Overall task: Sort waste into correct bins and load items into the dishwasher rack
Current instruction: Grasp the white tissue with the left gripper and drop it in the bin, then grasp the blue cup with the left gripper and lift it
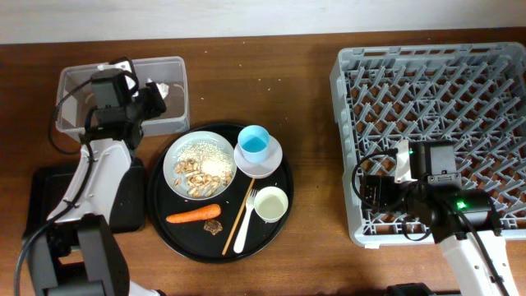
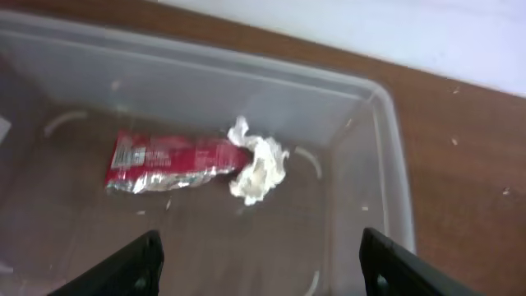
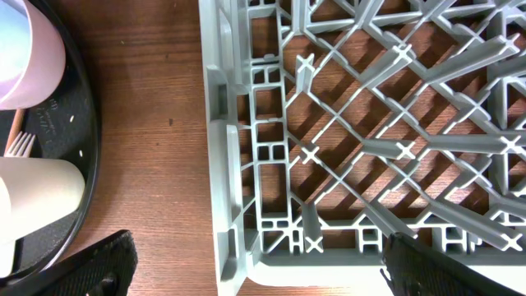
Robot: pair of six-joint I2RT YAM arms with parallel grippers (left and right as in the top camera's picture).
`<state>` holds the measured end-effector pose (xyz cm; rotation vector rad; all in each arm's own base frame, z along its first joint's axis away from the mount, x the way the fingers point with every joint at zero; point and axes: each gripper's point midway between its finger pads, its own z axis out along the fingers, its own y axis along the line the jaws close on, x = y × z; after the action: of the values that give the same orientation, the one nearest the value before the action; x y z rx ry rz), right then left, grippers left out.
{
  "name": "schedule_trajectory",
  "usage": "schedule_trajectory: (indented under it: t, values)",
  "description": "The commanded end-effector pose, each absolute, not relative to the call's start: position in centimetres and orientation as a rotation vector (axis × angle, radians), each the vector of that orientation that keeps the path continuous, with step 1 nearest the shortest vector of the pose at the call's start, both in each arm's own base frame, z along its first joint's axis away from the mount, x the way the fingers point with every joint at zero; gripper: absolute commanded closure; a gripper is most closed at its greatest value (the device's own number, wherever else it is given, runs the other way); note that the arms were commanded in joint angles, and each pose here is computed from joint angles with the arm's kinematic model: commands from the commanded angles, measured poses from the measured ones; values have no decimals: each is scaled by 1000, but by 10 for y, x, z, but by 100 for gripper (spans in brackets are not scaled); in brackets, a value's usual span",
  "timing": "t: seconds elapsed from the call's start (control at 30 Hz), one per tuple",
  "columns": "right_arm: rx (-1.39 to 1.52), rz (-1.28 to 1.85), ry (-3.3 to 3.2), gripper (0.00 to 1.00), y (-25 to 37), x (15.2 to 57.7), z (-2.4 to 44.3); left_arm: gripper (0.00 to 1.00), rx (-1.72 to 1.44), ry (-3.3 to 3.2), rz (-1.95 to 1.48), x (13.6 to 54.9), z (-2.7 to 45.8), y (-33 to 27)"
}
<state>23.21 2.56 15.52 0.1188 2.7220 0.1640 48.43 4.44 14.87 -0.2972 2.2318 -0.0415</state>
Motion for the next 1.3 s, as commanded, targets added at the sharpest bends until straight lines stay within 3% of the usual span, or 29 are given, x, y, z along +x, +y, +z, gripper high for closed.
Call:
schedule_trajectory:
  t: [0.0, 0.03, 0.13, 0.27, 0.33, 0.53, 0.7, 0.93, 1.03, 1.17, 1.27]
  values:
    - [114, 155, 2702, 1, 25, 235, 161, 24, -267, 2293, -76, 477, 160, 34]
    - [114, 155, 2702, 1, 25, 235, 161, 24, -256, 2340, -83, 468, 160, 28]
    - [114, 155, 2702, 1, 25, 235, 161, 1, -213, 2430, -109, 434, 171, 6]
    - [115, 155, 2704, 1, 25, 235, 161, 1, -105, 2555, -176, 382, 180, -34]
    - [116, 155, 2718, 1, 25, 232, 160, 1, -6, 2582, -381, 369, 182, -72]
    - [117, 153, 2727, 1, 25, 230, 159, 1, 183, 2524, -493, 367, 192, -131]
    - [117, 152, 2727, 2, 25, 229, 159, 1, 99, 2510, -503, 387, 193, -136]
    - [117, 152, 2728, 2, 25, 229, 159, 1, 132, 2613, -505, 412, 132, -159]
    - [117, 153, 2728, 1, 25, 229, 159, 10, 145, 2666, -502, 412, 108, -165]
    - [117, 153, 2729, 1, 25, 229, 158, 39, 158, 2721, -496, 409, 85, -171]
    - [117, 153, 2729, 1, 25, 229, 158, 53, 167, 2733, -496, 406, 83, -173]
